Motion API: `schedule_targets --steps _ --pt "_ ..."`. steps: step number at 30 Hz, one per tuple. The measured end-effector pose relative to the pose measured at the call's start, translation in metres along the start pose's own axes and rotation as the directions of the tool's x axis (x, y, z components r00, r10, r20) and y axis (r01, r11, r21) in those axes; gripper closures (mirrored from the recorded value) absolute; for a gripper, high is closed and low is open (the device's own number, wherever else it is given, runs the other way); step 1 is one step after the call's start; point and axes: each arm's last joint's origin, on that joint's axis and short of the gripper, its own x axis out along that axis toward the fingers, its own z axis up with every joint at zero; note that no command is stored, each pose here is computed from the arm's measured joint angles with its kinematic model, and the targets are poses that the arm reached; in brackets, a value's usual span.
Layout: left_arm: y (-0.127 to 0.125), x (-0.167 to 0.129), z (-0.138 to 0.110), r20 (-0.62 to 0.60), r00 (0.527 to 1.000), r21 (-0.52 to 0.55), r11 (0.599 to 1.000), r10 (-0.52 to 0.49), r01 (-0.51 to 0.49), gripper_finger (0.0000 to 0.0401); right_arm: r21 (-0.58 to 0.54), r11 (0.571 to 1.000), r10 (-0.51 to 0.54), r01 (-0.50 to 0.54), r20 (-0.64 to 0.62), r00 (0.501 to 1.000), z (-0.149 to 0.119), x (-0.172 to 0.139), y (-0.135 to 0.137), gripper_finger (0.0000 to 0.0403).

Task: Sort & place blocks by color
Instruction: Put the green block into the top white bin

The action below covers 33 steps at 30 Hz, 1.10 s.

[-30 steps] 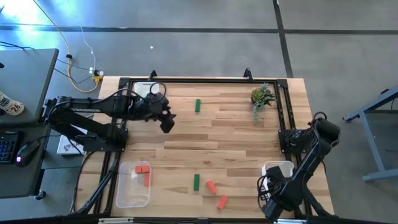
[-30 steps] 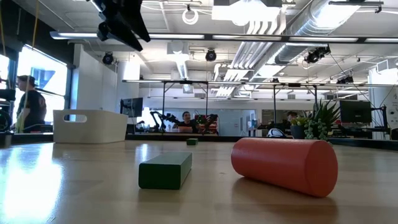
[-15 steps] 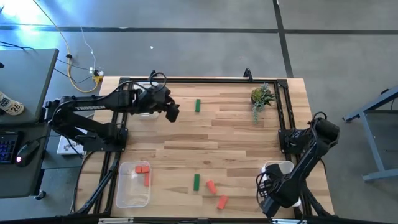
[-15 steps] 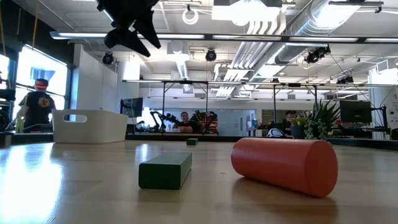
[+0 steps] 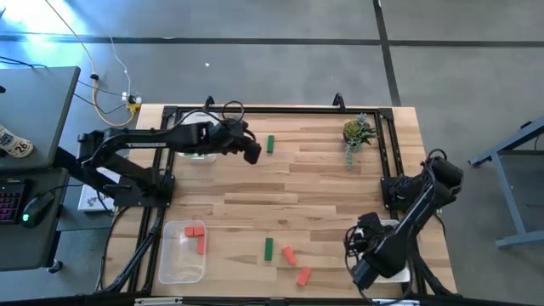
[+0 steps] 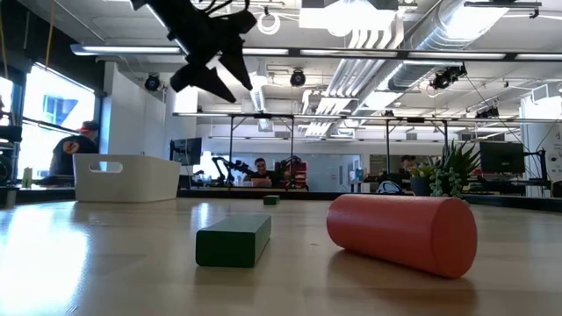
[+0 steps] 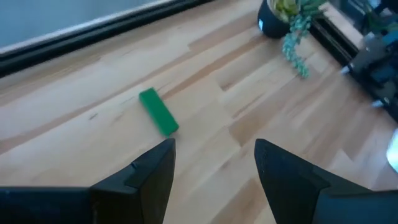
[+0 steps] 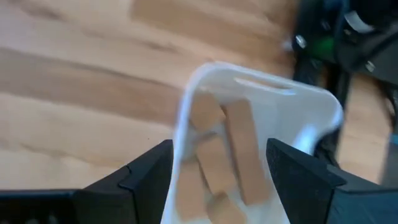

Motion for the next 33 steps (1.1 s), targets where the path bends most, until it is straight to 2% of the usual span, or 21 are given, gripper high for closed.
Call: schedule_targets --steps 4,10,23,29,33 --pt "0.0 0.021 -0.002 0.007 0.999 -0.009 0.999 0.047 -0.047 0.0194 0.025 0.999 0.043 -0.044 0.065 0.997 0.015 0.0 0.009 0.0158" --pt "0.003 0.052 -0.002 0.002 0.998 -0.074 0.995 0.06 -0.06 0.0194 0.0 0.999 0.048 -0.048 0.097 0.994 0.032 0.002 0.019 0.0158" --pt "0.019 0.116 -0.005 0.001 0.997 -0.154 0.985 0.077 -0.076 0.0194 0.019 0.997 0.071 -0.076 0.163 0.984 0.046 0.004 0.027 0.0158" --pt "0.016 0.141 0.003 -0.052 0.994 -0.133 0.986 0.093 -0.099 0.0194 0.02 0.997 0.071 -0.075 0.163 0.984 0.046 0.004 0.027 0.0158" --pt "0.016 0.151 0.009 -0.132 0.979 -0.083 0.983 0.154 -0.166 0.0194 0.024 0.997 0.07 -0.075 0.163 0.984 0.046 0.004 0.027 0.0158"
